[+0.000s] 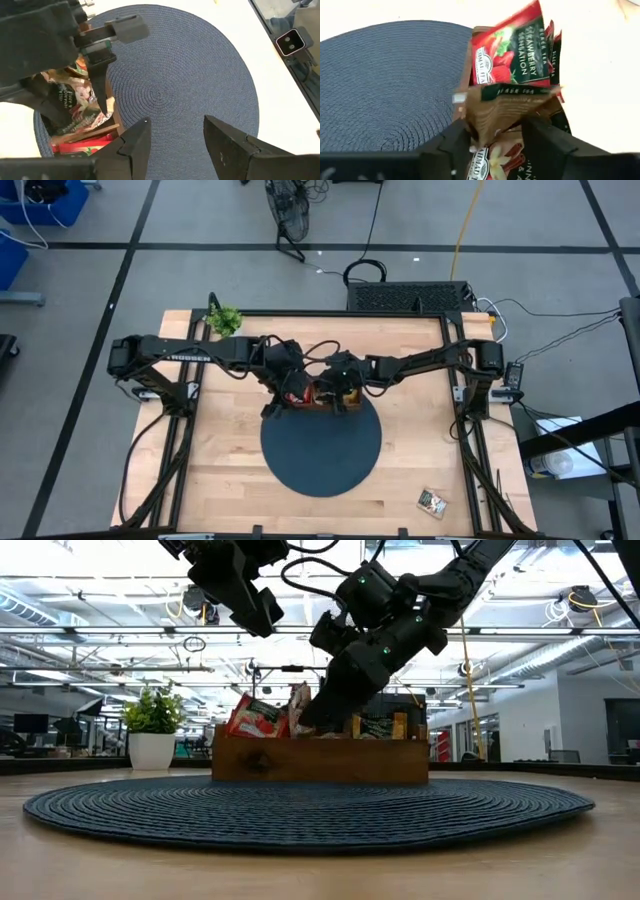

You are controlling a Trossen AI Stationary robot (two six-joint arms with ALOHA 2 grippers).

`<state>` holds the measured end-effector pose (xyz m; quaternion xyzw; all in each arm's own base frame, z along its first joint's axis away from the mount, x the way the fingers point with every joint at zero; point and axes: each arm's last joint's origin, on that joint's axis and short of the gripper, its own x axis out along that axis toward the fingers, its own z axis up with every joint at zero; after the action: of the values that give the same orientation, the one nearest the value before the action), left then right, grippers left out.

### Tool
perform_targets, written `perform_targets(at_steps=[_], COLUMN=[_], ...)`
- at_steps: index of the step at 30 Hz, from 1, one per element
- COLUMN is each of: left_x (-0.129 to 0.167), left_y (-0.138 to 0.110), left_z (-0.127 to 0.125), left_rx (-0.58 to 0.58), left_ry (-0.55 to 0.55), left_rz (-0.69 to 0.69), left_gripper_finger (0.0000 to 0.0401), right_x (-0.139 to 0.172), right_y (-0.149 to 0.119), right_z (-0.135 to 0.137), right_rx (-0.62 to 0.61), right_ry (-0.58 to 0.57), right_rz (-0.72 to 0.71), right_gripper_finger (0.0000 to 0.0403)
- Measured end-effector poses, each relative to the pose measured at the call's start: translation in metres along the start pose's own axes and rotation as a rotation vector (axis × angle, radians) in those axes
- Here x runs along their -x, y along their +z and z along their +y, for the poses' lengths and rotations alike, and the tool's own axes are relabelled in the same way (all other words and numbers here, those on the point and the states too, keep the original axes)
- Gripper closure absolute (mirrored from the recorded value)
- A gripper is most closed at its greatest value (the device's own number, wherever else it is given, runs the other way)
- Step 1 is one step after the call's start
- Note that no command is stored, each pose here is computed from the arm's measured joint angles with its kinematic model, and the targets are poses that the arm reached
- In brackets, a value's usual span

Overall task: Pick & Place Tea
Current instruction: Put the left brown tea bag into the middle section of the wooden organizer

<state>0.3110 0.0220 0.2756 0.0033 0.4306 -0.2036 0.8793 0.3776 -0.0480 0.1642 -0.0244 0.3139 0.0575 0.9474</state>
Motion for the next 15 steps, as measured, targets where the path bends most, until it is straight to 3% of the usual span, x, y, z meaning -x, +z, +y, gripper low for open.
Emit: perform_targets(at_steps=[6,10,15], left_x=[0.0,0.0,-0.003], left_y=[0.0,0.0,-0.004], left_z=[0.0,0.0,0.0], left_rx=[0.0,0.001,0.05], left_ry=[0.001,0.007,0.006], left_rz=[0.0,0.003,0.018], left_gripper_finger=[0.0219,0.0219,0.0219], right_x=[0.017,0.036,0.061], right_y=[0.016,0.03,0.036], right_z=[0.006,0.015,0.021], right_rx=[0.019,0.037,0.037], right_ry=[0.0,-0.009,-0.094], right_rz=[-0.056,-0.085,-0.023], right_gripper_finger=[0.0197,0.0189,0.019])
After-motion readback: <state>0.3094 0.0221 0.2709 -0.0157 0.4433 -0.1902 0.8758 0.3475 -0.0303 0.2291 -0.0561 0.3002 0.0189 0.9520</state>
